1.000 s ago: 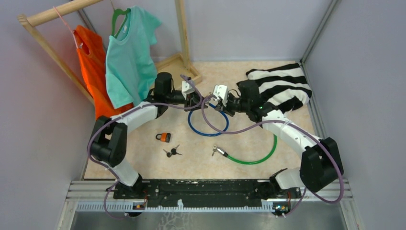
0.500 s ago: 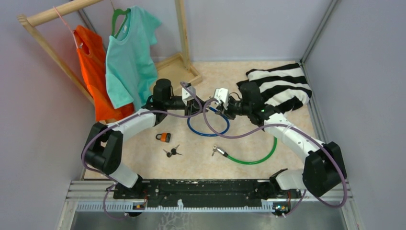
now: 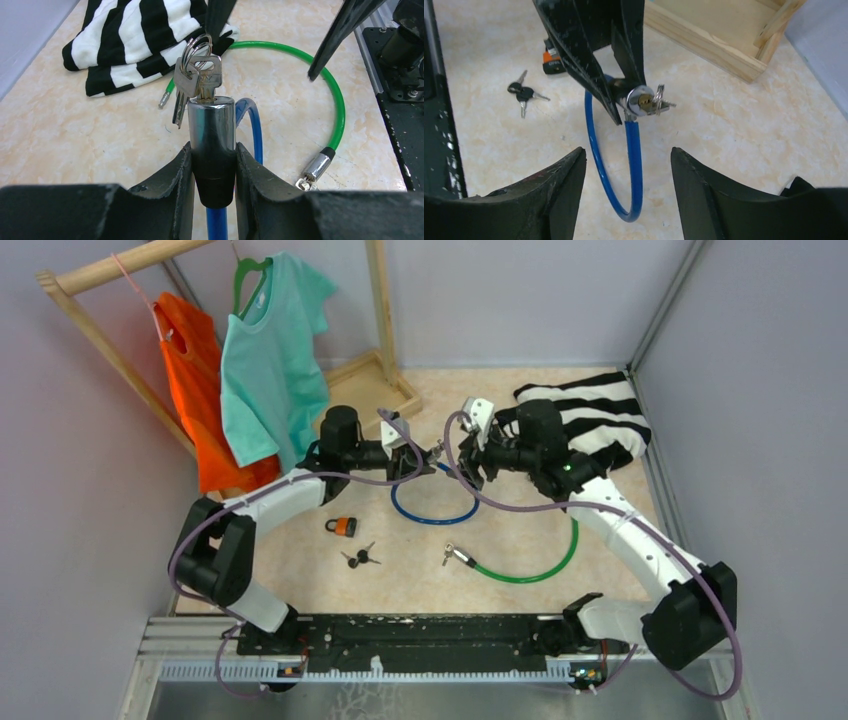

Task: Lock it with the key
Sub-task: Lock the lock.

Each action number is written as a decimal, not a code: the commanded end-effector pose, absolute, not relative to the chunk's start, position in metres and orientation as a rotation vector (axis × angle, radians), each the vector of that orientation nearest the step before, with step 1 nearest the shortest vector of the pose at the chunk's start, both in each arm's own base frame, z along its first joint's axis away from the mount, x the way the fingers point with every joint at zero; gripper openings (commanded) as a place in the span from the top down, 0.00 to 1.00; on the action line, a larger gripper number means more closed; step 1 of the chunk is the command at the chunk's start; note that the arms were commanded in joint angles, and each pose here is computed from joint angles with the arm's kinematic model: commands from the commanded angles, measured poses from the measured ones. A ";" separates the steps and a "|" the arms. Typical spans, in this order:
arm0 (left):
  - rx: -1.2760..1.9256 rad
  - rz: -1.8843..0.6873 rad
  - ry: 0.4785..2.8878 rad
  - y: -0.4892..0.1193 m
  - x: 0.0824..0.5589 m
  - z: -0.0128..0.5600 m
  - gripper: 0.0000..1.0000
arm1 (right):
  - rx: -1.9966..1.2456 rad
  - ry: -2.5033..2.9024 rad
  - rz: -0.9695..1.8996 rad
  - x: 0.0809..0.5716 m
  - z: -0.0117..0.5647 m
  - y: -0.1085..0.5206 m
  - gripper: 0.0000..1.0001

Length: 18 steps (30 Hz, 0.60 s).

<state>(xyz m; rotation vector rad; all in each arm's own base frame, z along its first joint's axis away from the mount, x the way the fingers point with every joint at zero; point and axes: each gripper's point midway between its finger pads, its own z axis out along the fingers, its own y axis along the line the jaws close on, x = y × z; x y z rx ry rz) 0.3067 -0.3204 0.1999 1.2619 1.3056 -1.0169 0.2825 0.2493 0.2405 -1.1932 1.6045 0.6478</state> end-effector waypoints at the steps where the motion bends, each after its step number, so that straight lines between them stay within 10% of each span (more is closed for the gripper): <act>1: 1.271 -1.022 1.305 -0.319 0.296 0.200 1.00 | -1.054 1.604 0.770 0.284 0.294 0.261 0.36; 18: 1.267 -0.985 1.290 -0.320 0.297 0.203 1.00 | -0.724 1.853 0.864 0.322 0.287 0.273 0.51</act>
